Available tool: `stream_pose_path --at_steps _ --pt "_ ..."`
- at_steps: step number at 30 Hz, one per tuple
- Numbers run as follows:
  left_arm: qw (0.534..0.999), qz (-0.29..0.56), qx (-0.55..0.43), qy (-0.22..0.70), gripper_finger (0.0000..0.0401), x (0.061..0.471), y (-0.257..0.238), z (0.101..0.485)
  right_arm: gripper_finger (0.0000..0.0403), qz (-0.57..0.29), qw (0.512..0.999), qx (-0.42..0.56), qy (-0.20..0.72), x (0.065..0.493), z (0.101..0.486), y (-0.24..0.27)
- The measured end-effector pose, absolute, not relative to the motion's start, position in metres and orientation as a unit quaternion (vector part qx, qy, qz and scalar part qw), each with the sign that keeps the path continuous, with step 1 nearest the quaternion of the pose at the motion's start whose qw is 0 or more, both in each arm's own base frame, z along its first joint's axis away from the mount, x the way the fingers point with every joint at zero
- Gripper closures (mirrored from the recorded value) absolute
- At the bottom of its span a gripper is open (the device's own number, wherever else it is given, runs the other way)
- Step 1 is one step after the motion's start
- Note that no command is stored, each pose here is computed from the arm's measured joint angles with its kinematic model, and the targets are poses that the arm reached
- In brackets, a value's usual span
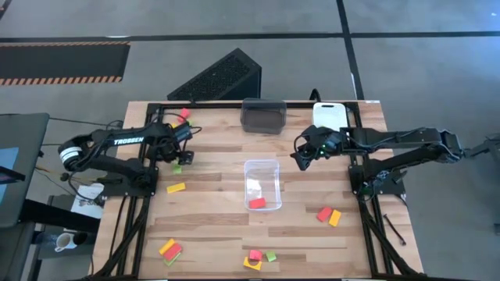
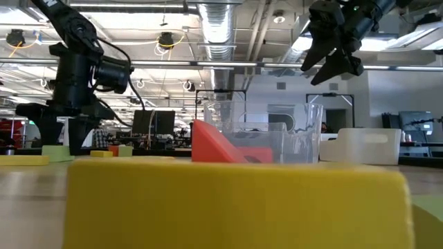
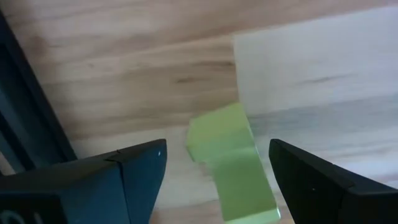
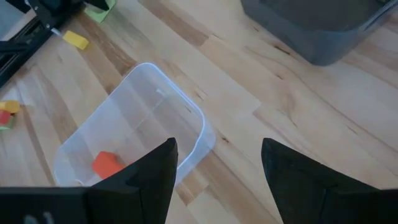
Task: Sort & place blocks by color
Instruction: Put the yellow block into the black bin
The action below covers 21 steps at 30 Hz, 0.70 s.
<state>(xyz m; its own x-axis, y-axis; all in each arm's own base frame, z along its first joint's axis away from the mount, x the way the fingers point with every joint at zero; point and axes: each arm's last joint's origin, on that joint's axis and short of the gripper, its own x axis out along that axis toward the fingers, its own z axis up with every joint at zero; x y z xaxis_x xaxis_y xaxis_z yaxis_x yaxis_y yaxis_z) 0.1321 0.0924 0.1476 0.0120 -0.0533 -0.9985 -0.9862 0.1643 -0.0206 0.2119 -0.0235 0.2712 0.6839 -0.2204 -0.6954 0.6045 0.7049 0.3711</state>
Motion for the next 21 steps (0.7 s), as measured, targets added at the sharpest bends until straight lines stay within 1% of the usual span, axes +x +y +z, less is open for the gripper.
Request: stream_pose_path --at_steps 2,5,11,13,19,21 --pt "0.533 0.427 -0.479 0.552 0.0138 0.133 0.09 0.149 0.0148 -0.238 0.866 0.301 0.319 0.212 0.271 -0.023" --pt "0.552 0.391 -0.484 0.555 0.0138 0.137 0.082 0.158 0.0148 -0.237 0.866 0.302 0.32 0.212 0.271 -0.023" --pt "0.58 0.353 -0.446 0.584 0.0138 0.14 0.054 0.183 0.0148 -0.236 0.867 0.302 0.319 0.212 0.271 -0.023" --pt "0.596 0.323 -0.437 0.592 0.0138 0.142 0.043 0.186 0.0148 -0.236 0.867 0.3 0.32 0.212 0.271 -0.023" --pt "0.652 0.207 -0.342 0.644 0.0138 0.149 0.013 0.173 0.0148 -0.228 0.876 0.293 0.309 0.214 0.273 -0.023" --pt "0.66 0.183 -0.315 0.657 0.0138 0.153 0.006 0.169 0.0148 -0.228 0.876 0.293 0.309 0.214 0.273 -0.023"
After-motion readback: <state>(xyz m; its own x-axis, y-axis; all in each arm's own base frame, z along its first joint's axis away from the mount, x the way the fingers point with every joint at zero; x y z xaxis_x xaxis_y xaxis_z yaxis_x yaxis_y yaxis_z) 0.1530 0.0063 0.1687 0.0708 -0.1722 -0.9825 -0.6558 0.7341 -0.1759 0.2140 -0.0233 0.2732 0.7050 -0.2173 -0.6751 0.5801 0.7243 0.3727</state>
